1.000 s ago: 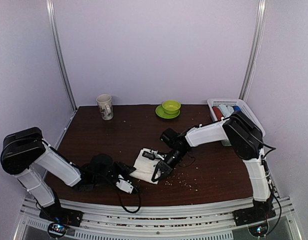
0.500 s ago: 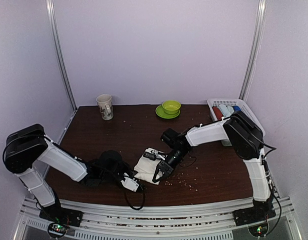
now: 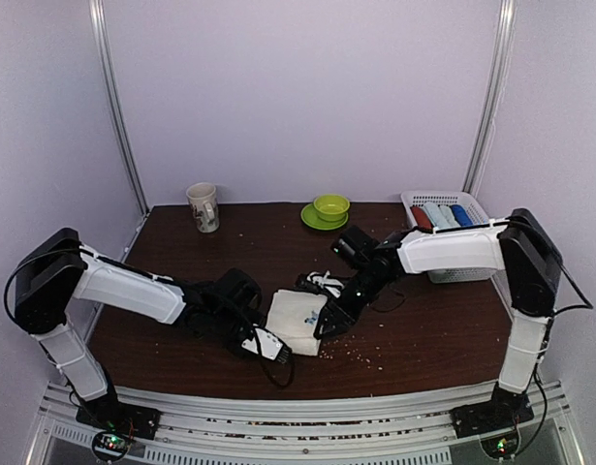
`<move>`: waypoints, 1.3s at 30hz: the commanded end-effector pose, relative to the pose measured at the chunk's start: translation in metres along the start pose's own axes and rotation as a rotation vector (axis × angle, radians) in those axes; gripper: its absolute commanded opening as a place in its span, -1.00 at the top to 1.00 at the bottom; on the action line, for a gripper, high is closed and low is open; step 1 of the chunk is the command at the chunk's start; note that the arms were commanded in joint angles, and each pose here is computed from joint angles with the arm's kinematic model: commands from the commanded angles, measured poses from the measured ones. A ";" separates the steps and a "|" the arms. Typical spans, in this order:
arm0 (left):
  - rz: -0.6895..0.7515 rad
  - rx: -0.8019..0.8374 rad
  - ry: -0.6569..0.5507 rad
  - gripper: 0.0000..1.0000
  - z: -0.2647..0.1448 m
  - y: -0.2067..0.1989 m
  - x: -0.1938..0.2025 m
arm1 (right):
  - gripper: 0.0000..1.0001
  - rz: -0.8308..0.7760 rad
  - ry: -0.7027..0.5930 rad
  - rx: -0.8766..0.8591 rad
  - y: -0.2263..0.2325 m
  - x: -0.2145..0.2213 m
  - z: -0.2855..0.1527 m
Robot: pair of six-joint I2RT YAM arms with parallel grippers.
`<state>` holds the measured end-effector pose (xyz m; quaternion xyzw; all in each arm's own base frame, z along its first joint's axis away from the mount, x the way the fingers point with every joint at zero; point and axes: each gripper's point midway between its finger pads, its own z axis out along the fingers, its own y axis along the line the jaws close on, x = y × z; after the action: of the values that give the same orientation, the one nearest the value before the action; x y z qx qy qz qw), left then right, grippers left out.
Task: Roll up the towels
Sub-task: Roll the towel at the center of the board.
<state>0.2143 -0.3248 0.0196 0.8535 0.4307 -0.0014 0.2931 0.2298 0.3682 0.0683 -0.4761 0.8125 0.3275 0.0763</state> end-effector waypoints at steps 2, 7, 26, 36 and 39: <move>-0.167 0.337 -0.042 1.00 -0.004 -0.062 -0.001 | -0.30 -0.123 -0.159 0.307 -0.015 -0.011 -0.052; -0.276 0.448 -0.103 1.00 -0.005 -0.060 -0.005 | -0.55 -0.341 -0.317 0.492 0.008 -0.008 -0.082; -0.453 0.634 -0.149 1.00 0.001 -0.049 0.006 | -0.61 -0.850 -0.228 0.896 0.049 0.009 -0.001; -0.447 0.654 -0.136 1.00 0.001 -0.053 0.009 | -0.64 -0.912 -0.165 1.046 0.034 -0.009 0.027; -0.443 0.656 -0.137 1.00 0.000 -0.053 0.009 | -0.61 -0.930 -0.129 1.071 0.027 -0.010 0.036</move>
<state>0.2057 -0.3258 0.0204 0.7908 0.5396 -0.2625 0.1205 0.1958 0.3989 0.0524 -0.6618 0.5778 -0.1172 0.4630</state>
